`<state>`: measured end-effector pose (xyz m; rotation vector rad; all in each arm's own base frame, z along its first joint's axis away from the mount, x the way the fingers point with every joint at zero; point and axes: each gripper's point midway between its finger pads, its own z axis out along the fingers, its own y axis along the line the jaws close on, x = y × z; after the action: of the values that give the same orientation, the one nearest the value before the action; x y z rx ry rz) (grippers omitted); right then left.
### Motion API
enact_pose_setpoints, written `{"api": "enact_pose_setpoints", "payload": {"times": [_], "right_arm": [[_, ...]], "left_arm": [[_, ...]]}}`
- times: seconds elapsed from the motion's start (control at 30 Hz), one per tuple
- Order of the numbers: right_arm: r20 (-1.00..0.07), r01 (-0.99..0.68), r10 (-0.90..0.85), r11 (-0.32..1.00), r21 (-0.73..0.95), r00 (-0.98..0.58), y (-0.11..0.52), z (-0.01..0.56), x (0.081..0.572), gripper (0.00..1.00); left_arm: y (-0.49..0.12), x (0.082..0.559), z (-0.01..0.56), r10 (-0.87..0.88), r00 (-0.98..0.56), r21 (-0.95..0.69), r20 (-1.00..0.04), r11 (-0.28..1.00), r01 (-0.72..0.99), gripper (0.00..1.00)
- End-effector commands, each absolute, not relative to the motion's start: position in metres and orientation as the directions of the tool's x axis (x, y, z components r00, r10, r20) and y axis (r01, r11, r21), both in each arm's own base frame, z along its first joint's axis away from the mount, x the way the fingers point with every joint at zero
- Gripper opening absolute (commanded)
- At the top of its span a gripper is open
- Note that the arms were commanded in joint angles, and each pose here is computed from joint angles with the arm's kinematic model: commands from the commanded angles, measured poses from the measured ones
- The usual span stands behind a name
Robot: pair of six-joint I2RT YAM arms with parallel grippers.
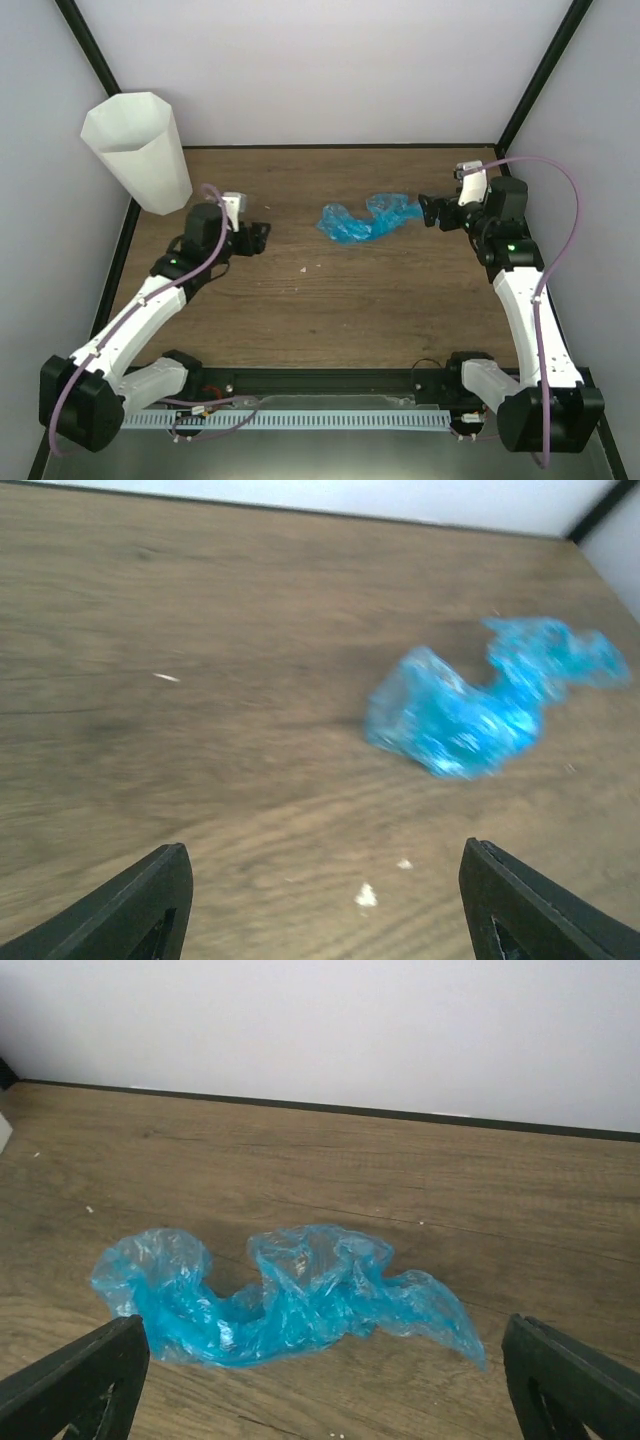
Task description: Put the trash bags into the trash bin
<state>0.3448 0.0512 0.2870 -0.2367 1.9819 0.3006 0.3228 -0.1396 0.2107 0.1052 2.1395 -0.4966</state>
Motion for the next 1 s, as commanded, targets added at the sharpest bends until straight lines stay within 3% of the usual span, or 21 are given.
{"api": "enact_pose_setpoints", "payload": {"times": [0.0, 0.23, 0.57, 0.83, 0.97], "right_arm": [[-0.912, -0.377, -0.056, 0.919, 0.111, -0.407, 0.061, 0.292, 0.33, 0.99], [-0.884, -0.498, -0.195, 0.866, 0.049, -0.426, 0.073, 0.282, 0.31, 0.99], [-0.732, -0.595, -0.278, 0.775, 0.211, -0.622, 0.088, 0.235, 0.307, 0.71], [-0.637, -0.493, -0.264, 0.844, 0.211, -0.724, 0.068, 0.196, 0.363, 0.58], [-0.636, -0.503, -0.256, 0.83, 0.241, -0.728, 0.072, 0.2, 0.398, 0.59]], "left_arm": [[-0.191, 0.307, 0.206, -0.01, -0.601, -0.317, -0.799, 0.856, 0.408, 0.75], [-0.259, 0.277, 0.177, 0.187, -0.611, -0.253, -0.769, 0.789, 0.56, 0.74], [-0.292, 0.279, 0.15, 0.229, -0.662, -0.254, -0.714, 0.796, 0.55, 0.74], [-0.313, 0.305, 0.163, 0.149, -0.67, -0.308, -0.727, 0.801, 0.513, 0.74], [-0.329, 0.323, 0.172, 0.121, -0.698, -0.351, -0.706, 0.796, 0.493, 0.76]]}}
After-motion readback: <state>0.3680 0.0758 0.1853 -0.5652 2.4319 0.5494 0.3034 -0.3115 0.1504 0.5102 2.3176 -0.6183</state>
